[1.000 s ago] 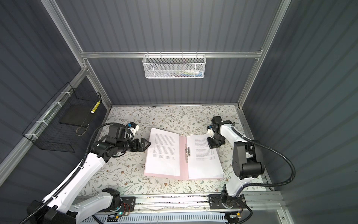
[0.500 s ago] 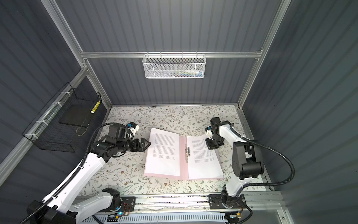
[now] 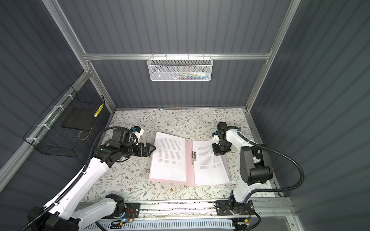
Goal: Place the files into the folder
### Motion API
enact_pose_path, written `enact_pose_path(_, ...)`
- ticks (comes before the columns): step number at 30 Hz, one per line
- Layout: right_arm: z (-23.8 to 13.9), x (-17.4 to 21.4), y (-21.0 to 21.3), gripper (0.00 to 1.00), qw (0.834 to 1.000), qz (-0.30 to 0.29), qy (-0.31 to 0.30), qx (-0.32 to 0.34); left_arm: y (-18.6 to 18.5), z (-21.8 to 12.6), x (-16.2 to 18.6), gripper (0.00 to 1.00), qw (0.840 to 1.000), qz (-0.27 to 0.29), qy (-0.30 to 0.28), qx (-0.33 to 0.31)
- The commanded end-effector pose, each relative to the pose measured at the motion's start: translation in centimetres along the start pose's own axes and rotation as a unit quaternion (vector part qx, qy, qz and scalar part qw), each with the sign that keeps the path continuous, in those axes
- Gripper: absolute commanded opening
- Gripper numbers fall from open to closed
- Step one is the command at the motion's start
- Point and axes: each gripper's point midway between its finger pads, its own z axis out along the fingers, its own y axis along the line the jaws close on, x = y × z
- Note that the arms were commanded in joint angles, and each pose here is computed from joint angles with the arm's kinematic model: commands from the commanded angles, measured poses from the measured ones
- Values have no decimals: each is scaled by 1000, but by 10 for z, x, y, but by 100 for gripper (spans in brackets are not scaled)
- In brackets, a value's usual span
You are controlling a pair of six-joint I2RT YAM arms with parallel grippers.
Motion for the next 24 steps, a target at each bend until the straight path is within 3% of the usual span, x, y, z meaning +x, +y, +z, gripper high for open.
enact_pose_path(1,-3,-6,1,0,1000,21,-3,-7,-3,-1,5,100,1000,9,4,7)
enact_pose_path(24,5,-1,8,0,999,39,9,-28,-4,-1,4,100,1000,10,3,10)
